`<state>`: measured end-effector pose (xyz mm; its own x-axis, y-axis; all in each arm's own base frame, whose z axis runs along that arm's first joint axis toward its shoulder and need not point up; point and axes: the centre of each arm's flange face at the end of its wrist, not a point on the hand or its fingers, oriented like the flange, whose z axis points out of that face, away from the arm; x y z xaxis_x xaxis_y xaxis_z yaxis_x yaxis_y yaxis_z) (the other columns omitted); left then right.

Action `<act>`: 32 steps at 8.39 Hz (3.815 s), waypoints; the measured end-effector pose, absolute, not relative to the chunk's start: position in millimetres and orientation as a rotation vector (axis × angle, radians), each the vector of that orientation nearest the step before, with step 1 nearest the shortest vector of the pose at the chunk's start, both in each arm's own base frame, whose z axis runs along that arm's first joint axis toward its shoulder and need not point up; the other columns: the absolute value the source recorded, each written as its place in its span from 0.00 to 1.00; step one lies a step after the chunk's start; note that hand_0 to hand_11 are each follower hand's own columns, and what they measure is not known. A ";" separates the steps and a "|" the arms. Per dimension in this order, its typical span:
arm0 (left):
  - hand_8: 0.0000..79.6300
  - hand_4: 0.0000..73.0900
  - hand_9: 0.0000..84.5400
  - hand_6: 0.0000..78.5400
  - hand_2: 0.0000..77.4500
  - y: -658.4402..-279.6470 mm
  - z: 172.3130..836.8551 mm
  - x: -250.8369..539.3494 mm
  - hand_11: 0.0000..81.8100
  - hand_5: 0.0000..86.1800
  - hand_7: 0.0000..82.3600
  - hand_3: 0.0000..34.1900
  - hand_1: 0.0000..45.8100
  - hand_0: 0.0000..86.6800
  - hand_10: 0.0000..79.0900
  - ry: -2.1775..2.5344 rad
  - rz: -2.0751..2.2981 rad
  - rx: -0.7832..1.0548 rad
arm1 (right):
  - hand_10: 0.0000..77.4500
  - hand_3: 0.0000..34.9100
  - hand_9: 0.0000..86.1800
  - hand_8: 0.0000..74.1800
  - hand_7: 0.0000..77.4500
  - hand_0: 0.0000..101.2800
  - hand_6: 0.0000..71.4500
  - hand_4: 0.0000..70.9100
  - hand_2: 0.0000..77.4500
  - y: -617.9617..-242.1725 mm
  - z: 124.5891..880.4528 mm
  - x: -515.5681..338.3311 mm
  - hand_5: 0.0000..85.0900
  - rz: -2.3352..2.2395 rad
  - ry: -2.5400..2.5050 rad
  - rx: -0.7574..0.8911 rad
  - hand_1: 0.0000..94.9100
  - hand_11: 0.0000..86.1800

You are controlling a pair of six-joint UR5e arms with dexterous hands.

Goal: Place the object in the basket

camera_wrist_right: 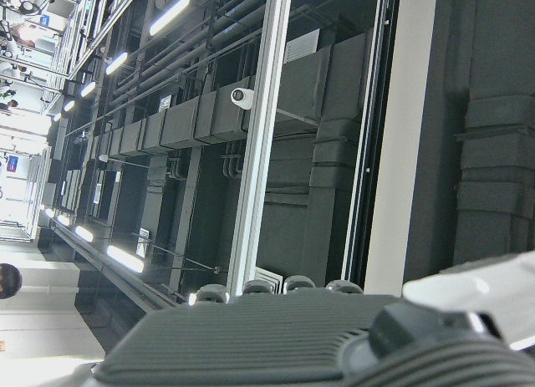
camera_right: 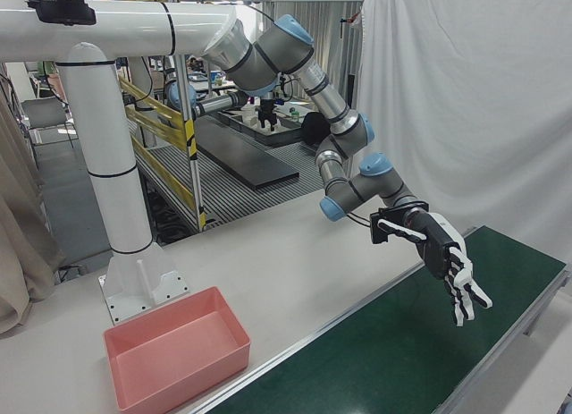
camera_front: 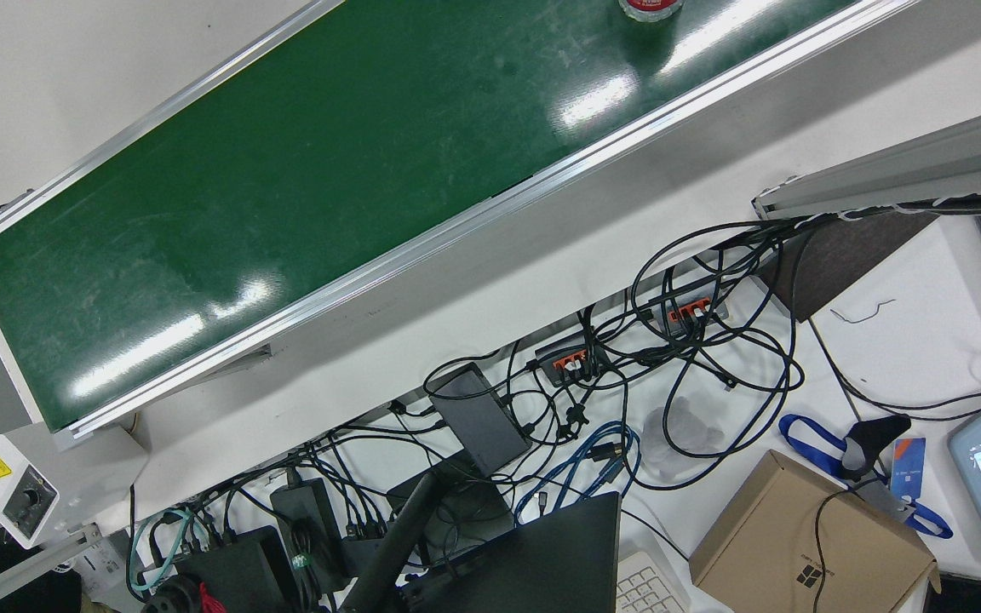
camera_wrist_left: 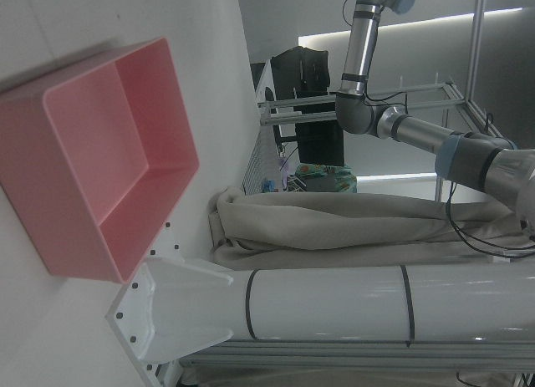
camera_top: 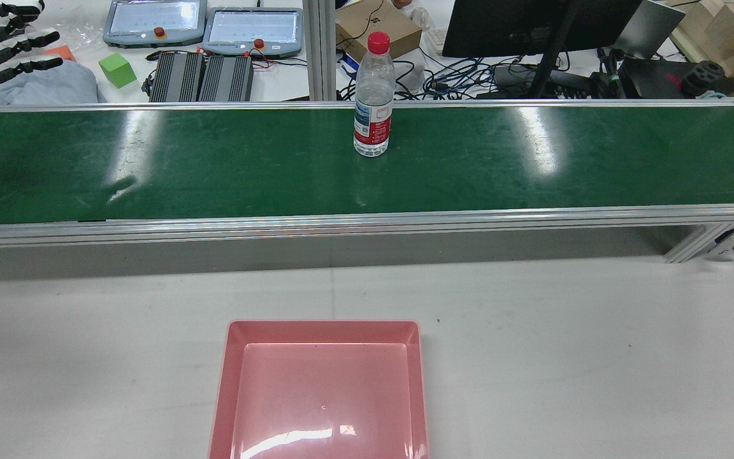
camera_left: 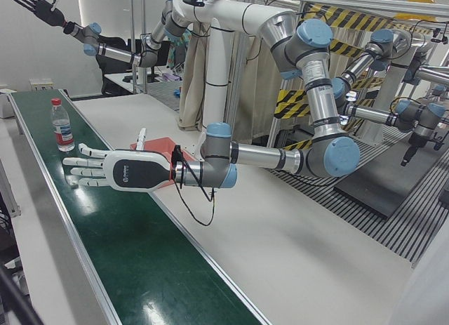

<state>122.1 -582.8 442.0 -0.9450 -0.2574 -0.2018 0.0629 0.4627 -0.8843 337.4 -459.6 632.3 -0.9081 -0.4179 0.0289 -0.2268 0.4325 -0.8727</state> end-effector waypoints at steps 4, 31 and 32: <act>0.12 0.05 0.12 0.04 0.01 -581.9 434.9 156.3 0.17 0.36 0.05 0.26 0.00 0.53 0.13 2.378 -1.600 -0.169 | 0.00 0.00 0.00 0.00 0.01 0.00 0.00 0.01 0.01 -459.5 632.2 337.6 0.00 -1.472 2.491 -0.568 0.00 0.00; 0.10 0.04 0.11 0.03 0.01 -613.9 415.5 251.9 0.13 0.35 0.03 0.34 0.00 0.52 0.11 2.367 -1.494 -0.171 | 0.00 0.01 0.00 0.00 0.01 0.00 0.00 0.01 0.01 -459.9 632.0 337.0 0.00 -1.472 2.492 -0.567 0.00 0.00; 0.10 0.04 0.11 0.03 0.01 -614.4 416.5 253.1 0.14 0.35 0.03 0.35 0.00 0.52 0.11 2.364 -1.495 -0.171 | 0.00 0.01 0.00 0.00 0.01 0.00 0.00 0.01 0.01 -459.8 632.0 337.1 0.00 -1.472 2.492 -0.567 0.00 0.00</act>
<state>253.1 -614.4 416.5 -0.9357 -0.2777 -0.2176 0.0777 0.4394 -0.8949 337.1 -459.8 632.0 -0.9083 -0.4173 0.0289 -0.2267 0.4330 -0.8724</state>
